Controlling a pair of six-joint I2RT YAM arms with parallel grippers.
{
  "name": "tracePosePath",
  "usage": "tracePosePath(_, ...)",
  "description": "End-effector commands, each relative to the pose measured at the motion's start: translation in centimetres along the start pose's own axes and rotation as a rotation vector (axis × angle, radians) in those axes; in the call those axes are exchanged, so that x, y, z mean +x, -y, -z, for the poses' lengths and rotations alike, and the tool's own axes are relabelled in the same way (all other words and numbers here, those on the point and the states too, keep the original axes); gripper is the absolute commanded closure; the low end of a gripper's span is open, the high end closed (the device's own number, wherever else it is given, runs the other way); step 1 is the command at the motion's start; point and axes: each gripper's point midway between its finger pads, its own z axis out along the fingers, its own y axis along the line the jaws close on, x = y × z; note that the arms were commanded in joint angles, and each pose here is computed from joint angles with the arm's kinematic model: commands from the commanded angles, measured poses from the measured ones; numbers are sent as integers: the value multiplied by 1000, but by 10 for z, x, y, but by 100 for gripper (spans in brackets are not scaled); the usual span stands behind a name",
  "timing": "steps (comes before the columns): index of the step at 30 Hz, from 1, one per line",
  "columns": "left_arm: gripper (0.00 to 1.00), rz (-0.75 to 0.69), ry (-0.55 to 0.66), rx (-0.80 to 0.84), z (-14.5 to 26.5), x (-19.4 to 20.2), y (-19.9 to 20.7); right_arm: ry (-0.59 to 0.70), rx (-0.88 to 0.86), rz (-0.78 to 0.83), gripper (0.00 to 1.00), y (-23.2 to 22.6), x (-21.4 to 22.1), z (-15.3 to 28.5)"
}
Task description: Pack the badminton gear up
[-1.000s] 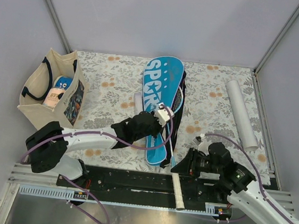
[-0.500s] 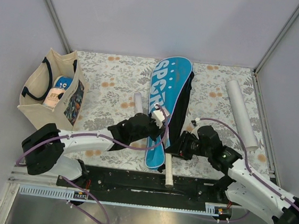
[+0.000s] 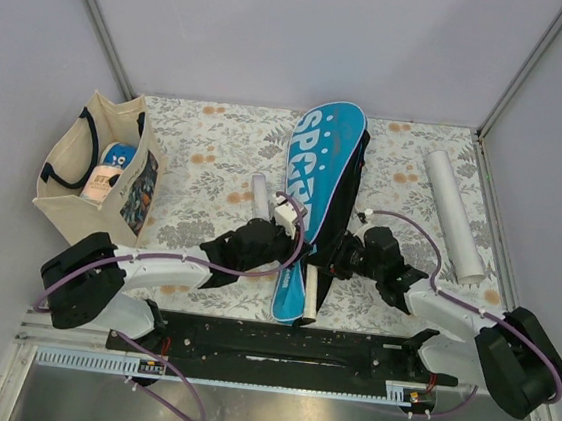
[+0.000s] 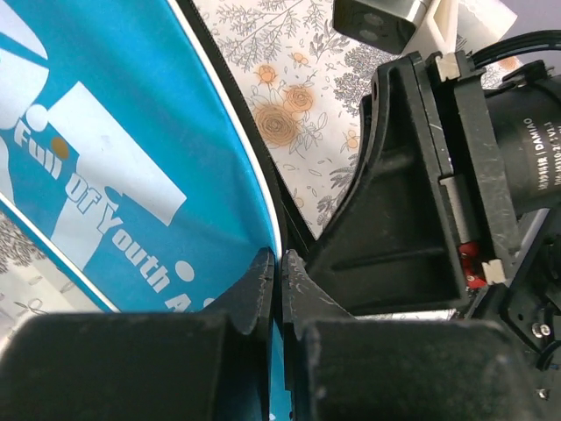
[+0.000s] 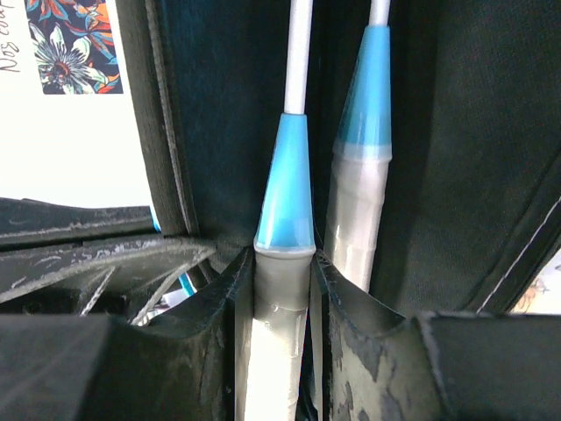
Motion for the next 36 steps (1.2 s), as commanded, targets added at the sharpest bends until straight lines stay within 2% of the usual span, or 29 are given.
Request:
tracePosePath(1,100,147,203,207,14,-59,52,219,-129,156,100,-31,-49,-8)
tracePosePath(13,100,91,160,170,20,-51,45,277,-86,248,100,-17,-60,-2)
tracePosePath(22,100,55,120,198,17,-44,49,230,-127,318,100,-28,-56,-5)
tracePosePath(25,100,104,120,220,16,-44,55,264,-90,274,100,-20,-61,-4)
tracePosePath(28,100,190,147,259,16,-49,63,309,-133,220,100,-26,-68,-8)
tracePosePath(33,100,307,187,290,16,-56,72,340,-71,146,100,-8,-79,-26)
tracePosePath(36,100,328,198,271,14,-58,72,361,-51,103,100,0,-82,-31)
